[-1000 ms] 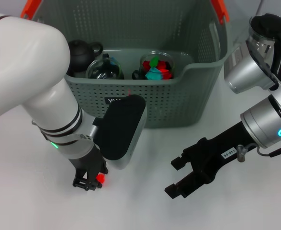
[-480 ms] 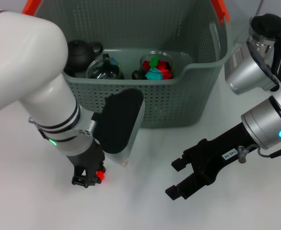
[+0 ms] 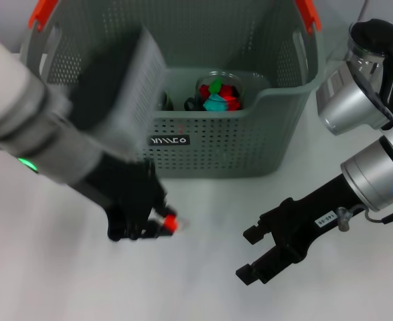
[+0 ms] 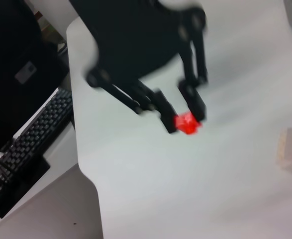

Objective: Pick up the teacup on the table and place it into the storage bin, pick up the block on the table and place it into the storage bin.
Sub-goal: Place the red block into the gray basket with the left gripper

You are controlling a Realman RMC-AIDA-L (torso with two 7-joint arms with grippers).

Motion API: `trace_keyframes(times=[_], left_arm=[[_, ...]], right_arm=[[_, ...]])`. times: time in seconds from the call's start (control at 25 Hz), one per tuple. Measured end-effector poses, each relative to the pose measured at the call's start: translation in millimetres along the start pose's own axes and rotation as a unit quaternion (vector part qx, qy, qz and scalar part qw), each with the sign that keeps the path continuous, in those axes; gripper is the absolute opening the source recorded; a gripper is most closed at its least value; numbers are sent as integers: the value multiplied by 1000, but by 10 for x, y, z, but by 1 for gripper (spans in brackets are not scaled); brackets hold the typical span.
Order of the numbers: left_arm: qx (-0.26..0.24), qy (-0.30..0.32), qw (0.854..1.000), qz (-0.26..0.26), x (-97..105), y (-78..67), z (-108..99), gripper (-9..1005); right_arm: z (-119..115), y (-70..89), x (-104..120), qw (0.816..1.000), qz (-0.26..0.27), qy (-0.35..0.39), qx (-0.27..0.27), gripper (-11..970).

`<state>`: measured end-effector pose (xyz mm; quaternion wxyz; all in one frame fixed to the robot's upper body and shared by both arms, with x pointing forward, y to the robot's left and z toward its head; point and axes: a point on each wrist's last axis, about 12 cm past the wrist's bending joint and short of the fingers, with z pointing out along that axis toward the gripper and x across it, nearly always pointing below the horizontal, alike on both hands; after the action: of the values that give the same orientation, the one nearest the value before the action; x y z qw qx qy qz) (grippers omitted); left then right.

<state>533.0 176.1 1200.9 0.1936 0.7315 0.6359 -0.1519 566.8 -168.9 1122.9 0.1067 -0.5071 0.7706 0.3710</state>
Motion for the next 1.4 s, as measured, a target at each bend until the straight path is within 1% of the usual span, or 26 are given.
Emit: trace_keyframes(times=[0.08, 0.12, 0.16, 0.2, 0.24, 0.32, 0.44, 0.56, 0.68, 0.8, 0.92, 1.0, 1.08, 1.2, 1.4], left_arm=[[-15, -52, 998, -16, -3, -15, -208, 189], [-15, -52, 998, -16, -3, -15, -208, 189], [-39, -103, 994, -26, -13, -18, -419, 189], [-57, -128, 990, -31, -24, -9, -534, 192], [-75, -151, 985, -38, -35, 2, -640, 195], [-98, -169, 980, -49, -45, 37, -750, 202], [-147, -202, 964, -85, -56, 193, -937, 211], [-193, -234, 941, -147, -28, 455, -1046, 221], [-215, -255, 921, -203, 6, 779, -1067, 230], [-206, -263, 910, -244, 49, 1070, -976, 240], [-202, -261, 902, -279, 112, 1284, -852, 249], [-208, -253, 899, -289, 139, 1340, -810, 256], [-214, -241, 901, -290, 131, 1359, -783, 262], [-223, -215, 904, -294, 94, 1371, -749, 271], [-240, -192, 903, -301, 86, 1395, -660, 287]], right_arm=[[-4, 1, 13, 1000, 1, 1, -1, 946], [-3, 3, 21, 1000, 1, 3, -2, 946], [2, 7, 32, 1000, 1, 6, -3, 946], [2, 7, 32, 1000, 1, 6, -3, 946], [4, 8, 36, 1000, 1, 8, -4, 946], [8, 11, 43, 1000, 0, 11, -5, 947], [12, 15, 39, 1000, -1, 13, -6, 947], [11, 24, 15, 1000, -2, 14, -7, 947], [11, 28, 2, 1000, -4, 16, -8, 947], [10, 29, 0, 1000, -4, 16, -8, 947], [10, 29, -1, 1000, -4, 16, -8, 947], [10, 30, -1, 1000, -4, 17, -9, 947], [10, 32, 0, 1000, -3, 17, -9, 947], [10, 34, 6, 1000, -2, 18, -11, 947], [9, 36, 19, 1000, -1, 18, -11, 947]])
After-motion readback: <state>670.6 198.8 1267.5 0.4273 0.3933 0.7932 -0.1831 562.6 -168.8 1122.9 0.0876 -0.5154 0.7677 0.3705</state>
